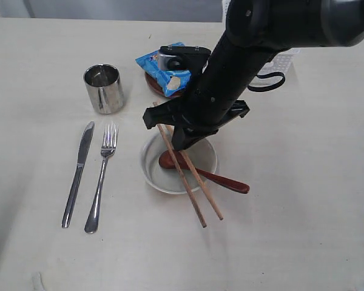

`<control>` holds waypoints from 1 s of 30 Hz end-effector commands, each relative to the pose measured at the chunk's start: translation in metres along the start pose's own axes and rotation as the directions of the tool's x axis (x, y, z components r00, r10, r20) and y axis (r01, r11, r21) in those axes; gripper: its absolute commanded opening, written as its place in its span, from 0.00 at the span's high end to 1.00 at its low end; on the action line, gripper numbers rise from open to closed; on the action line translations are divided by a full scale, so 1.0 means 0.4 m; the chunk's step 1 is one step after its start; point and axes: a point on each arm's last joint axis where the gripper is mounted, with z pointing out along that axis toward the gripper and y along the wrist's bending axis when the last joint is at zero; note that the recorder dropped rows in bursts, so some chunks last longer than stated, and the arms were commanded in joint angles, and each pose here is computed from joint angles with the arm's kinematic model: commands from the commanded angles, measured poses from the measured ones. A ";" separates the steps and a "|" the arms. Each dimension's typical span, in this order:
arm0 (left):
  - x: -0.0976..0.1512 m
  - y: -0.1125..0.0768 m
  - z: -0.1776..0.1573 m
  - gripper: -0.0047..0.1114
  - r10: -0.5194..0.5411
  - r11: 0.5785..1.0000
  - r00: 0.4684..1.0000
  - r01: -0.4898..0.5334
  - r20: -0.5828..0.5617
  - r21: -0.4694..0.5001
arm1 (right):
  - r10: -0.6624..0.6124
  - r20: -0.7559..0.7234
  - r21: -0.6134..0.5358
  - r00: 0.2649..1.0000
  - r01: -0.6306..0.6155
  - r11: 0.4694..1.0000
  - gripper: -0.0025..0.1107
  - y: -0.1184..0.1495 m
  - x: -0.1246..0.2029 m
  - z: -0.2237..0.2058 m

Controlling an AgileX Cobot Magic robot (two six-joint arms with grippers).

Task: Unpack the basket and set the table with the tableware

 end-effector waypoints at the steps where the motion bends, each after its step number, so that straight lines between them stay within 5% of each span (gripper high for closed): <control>1: 0.002 0.000 0.000 0.96 0.005 1.000 1.000 -0.005 0.002 0.004 | 0.025 0.056 -0.003 0.998 -0.025 1.000 0.98 0.002 -0.015 -0.001; 30: 0.002 0.000 0.000 0.96 0.005 1.000 1.000 -0.005 0.002 0.004 | 0.074 -0.012 0.021 0.997 -0.074 0.997 0.98 -0.011 -0.006 0.030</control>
